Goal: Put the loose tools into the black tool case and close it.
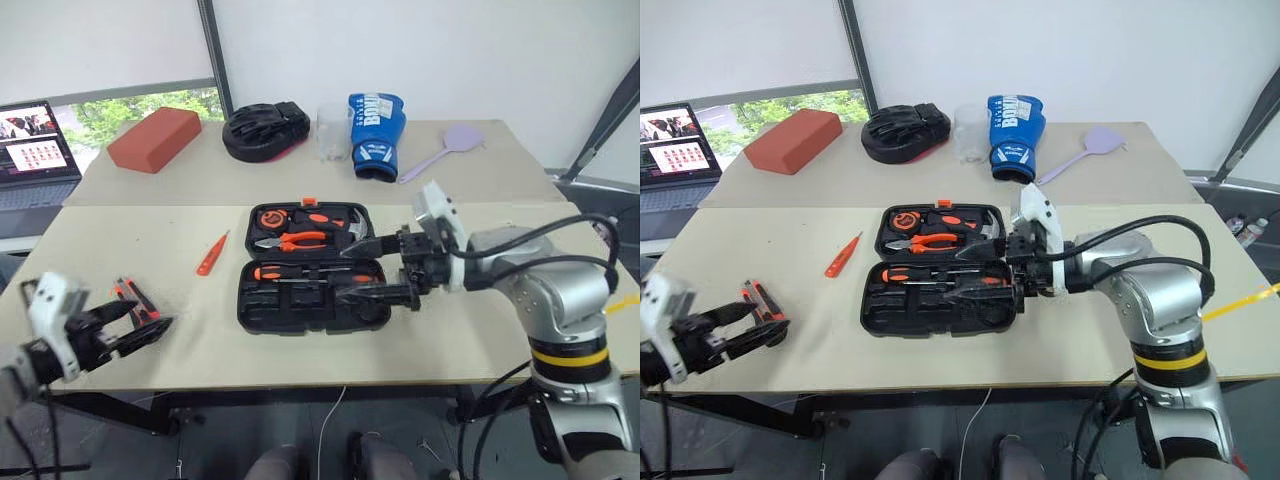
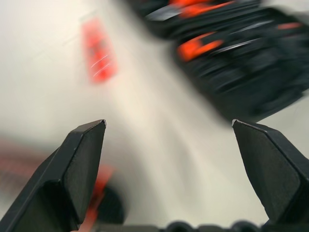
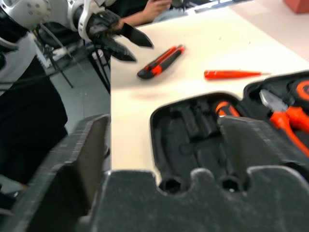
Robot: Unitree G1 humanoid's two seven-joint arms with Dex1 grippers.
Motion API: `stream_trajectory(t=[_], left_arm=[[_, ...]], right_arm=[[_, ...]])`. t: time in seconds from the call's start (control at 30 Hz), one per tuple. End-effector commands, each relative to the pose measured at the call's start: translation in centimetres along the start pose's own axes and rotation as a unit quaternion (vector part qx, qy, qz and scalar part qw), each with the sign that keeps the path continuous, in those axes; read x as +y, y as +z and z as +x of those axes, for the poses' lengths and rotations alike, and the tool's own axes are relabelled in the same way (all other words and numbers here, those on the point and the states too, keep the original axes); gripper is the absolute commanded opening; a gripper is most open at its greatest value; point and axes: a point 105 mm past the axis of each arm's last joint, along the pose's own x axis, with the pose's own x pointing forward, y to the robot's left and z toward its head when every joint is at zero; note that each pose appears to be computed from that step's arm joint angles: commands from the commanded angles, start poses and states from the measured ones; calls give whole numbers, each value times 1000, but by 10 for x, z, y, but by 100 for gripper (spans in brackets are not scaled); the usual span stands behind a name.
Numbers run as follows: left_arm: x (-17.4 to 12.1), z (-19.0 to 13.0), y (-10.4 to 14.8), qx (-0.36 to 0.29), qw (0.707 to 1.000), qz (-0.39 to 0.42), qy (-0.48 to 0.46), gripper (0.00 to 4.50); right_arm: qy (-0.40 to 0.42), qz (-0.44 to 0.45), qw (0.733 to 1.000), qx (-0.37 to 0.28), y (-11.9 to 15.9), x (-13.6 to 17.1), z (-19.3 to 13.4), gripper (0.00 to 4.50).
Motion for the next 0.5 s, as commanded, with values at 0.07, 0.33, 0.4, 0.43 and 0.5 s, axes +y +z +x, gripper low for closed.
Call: stream_trajectory(t=[0.07, 0.33, 0.4, 0.43, 0.5], left_arm=[[-1, 0, 19, -2, 999, 49, 11, 450], [13, 85, 63, 54, 997, 32, 38, 450], [11, 106, 75, 72, 997, 20, 30, 450], [11, 113, 78, 79, 996, 18, 27, 450], [11, 123, 80, 96, 995, 24, 21, 450]], right_arm=[[-8, -26, 1000, -11, 10, 3, -3, 449], [-54, -33, 998, -12, 5, -5, 0, 449], [-60, -33, 998, -14, 3, -2, 0, 449], [-61, -34, 997, -14, 3, -1, 0, 449], [-65, -34, 997, -16, 2, 1, 1, 449]])
